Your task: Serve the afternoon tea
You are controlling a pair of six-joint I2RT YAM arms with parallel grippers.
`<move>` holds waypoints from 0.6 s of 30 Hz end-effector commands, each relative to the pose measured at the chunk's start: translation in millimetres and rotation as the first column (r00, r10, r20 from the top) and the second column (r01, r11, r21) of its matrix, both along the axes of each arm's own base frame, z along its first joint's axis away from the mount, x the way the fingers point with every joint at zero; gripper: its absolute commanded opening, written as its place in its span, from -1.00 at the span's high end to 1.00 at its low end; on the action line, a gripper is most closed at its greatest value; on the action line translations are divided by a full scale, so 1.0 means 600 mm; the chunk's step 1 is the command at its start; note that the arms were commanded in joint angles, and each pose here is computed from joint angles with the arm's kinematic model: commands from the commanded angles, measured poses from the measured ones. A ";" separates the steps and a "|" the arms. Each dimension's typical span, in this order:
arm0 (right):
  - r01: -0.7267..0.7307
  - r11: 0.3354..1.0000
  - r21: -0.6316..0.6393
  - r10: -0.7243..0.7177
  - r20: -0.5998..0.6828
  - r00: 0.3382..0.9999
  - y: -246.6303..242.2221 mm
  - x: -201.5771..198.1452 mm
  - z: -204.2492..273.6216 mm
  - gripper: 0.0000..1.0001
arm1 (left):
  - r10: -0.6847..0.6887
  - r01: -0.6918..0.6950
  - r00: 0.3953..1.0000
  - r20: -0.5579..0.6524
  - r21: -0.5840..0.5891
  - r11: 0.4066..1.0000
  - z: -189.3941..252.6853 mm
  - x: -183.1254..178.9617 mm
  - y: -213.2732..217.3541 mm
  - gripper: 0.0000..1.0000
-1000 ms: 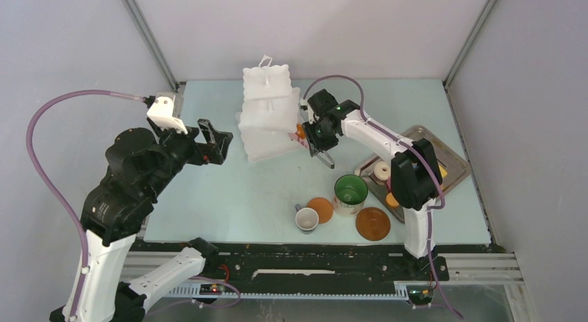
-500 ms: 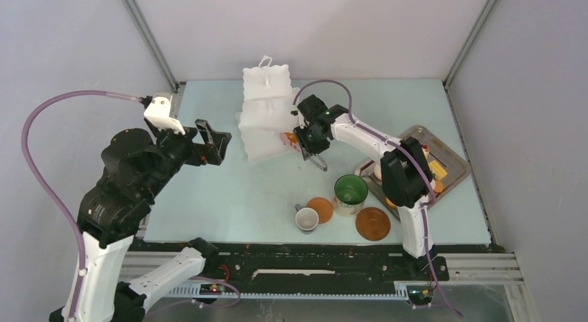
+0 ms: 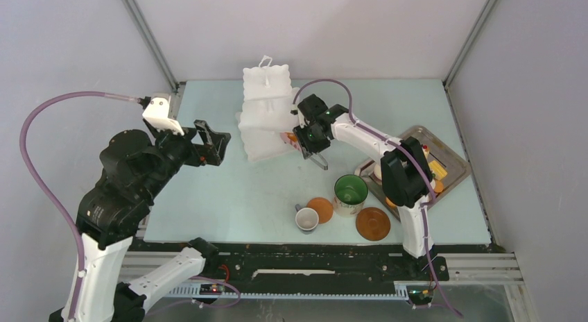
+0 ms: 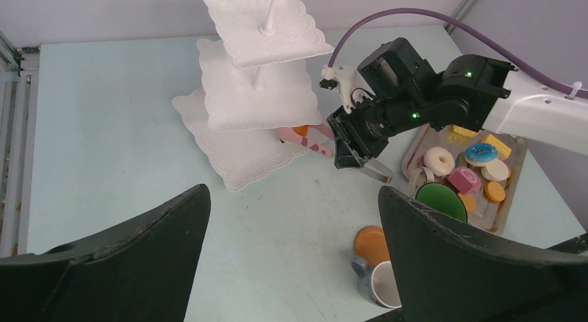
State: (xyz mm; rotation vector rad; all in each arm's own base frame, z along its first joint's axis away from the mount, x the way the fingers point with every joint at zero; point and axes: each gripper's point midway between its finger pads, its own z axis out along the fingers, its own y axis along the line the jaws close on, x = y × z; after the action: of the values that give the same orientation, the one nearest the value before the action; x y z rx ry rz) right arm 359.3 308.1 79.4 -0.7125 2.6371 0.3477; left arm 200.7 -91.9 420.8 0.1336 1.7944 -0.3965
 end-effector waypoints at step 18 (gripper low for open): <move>-0.032 0.999 -0.022 0.034 0.076 0.997 -0.001 0.014 0.022 -0.04 | -0.016 0.016 1.000 0.022 -0.014 1.000 0.009 0.002 -0.007 -0.97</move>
State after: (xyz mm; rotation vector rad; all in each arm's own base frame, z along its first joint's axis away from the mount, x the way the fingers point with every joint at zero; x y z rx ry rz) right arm 361.2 305.0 78.9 -0.7534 2.6203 0.3174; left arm 200.9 -92.1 420.7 0.1336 1.7945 -0.3972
